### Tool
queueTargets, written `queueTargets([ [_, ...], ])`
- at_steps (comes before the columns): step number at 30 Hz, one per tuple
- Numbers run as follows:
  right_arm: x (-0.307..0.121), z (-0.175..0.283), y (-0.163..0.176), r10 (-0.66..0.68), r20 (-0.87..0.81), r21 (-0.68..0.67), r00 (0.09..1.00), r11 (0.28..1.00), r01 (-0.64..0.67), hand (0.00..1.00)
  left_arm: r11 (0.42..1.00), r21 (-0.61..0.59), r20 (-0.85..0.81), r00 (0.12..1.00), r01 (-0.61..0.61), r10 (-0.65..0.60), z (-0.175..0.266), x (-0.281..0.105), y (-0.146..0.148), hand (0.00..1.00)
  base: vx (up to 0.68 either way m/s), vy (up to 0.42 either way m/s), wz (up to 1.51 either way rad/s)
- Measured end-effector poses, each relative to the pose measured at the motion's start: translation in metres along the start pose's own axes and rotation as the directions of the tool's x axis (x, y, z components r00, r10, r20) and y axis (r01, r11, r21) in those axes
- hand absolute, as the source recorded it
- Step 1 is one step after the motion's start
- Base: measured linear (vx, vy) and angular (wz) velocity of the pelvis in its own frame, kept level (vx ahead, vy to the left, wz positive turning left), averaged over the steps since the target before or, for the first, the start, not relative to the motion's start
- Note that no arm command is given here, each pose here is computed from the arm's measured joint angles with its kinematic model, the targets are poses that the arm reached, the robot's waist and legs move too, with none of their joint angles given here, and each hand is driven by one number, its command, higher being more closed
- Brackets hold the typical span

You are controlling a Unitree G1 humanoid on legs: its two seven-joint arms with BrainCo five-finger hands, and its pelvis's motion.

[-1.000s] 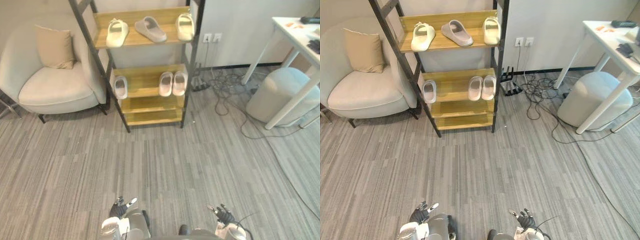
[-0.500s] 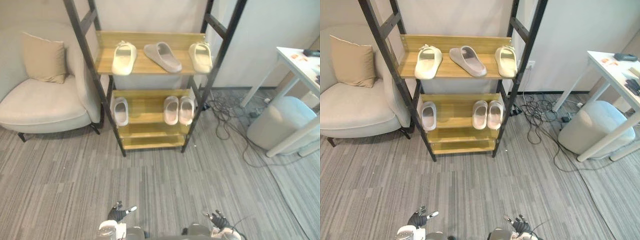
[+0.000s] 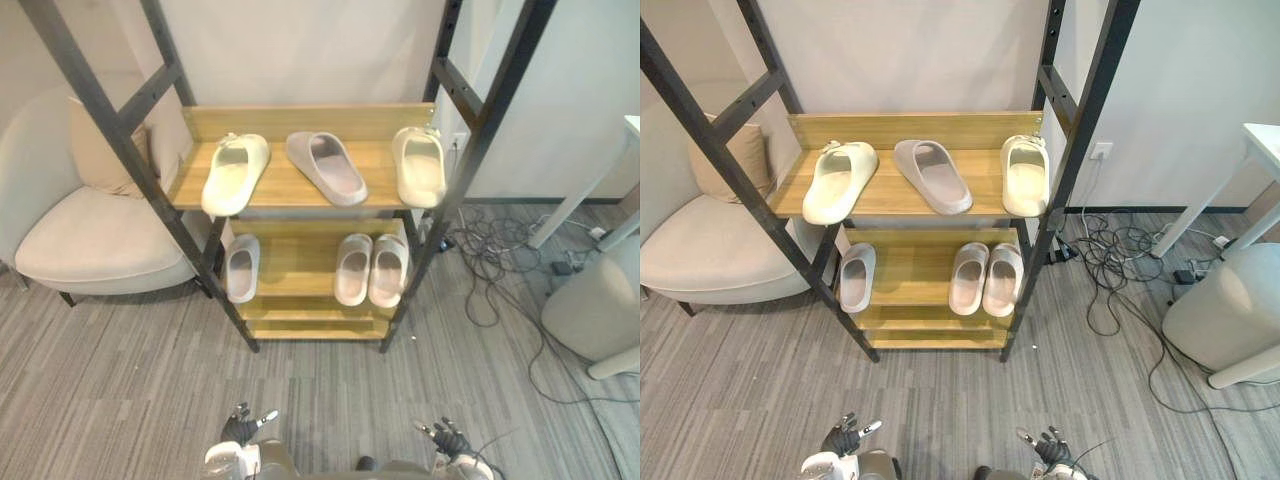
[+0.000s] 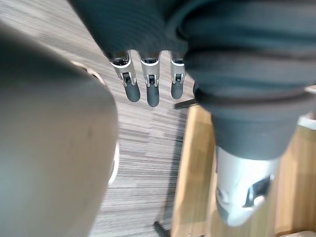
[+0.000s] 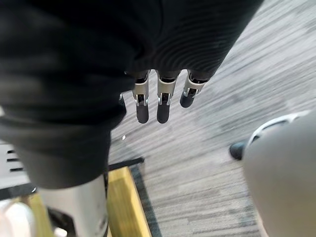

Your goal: Organize the slippers on the shoe rack

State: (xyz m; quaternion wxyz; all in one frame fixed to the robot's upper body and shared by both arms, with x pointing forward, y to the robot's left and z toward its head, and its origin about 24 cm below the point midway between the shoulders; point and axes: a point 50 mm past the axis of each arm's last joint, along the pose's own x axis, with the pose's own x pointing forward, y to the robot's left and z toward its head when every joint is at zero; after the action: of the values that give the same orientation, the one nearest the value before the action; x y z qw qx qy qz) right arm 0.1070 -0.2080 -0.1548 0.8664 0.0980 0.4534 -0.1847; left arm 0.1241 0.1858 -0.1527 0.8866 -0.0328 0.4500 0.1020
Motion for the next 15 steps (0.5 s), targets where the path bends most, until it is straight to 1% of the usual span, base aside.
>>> queueTargets([
  [2,-0.001,-0.002,-0.003,-0.011,-0.006,0.003,1.000,1.000,0.011,0.00,1.000,0.027,-0.001,1.000,0.016,-0.016,0.000,0.000,-0.003,0.00,0.29,0.186,-0.09],
  [5,-0.002,-0.008,0.008,0.013,-0.024,0.018,1.000,1.000,-0.012,0.00,0.997,0.079,0.009,1.000,0.015,-0.015,0.005,0.002,0.004,0.00,0.28,0.138,0.03],
  [8,-0.003,-0.013,0.011,0.021,-0.042,0.014,0.999,1.000,-0.020,0.00,0.995,0.104,-0.007,1.000,0.011,-0.010,0.002,0.002,0.009,0.00,0.22,0.127,-0.02],
  [10,-0.002,-0.010,0.005,0.008,-0.039,0.000,0.999,1.000,-0.008,0.00,0.995,0.099,-0.020,1.000,0.022,-0.021,-0.001,0.001,0.004,0.00,0.11,0.145,-0.35],
  [12,0.000,-0.004,0.004,0.007,-0.024,-0.004,1.000,1.000,-0.007,0.00,0.994,0.103,-0.032,0.999,0.020,-0.017,-0.005,0.000,0.006,0.00,0.07,0.136,-0.22],
  [14,0.000,-0.005,0.008,0.018,-0.026,0.000,0.999,1.000,-0.018,0.00,0.989,0.147,-0.041,0.999,0.023,-0.017,-0.006,0.000,0.011,0.00,0.11,0.035,0.20],
  [15,0.000,-0.006,0.010,0.024,-0.028,-0.006,0.999,1.000,-0.024,0.00,0.989,0.149,-0.039,0.999,0.022,-0.017,-0.005,0.000,0.011,0.00,0.10,-0.021,0.15],
])
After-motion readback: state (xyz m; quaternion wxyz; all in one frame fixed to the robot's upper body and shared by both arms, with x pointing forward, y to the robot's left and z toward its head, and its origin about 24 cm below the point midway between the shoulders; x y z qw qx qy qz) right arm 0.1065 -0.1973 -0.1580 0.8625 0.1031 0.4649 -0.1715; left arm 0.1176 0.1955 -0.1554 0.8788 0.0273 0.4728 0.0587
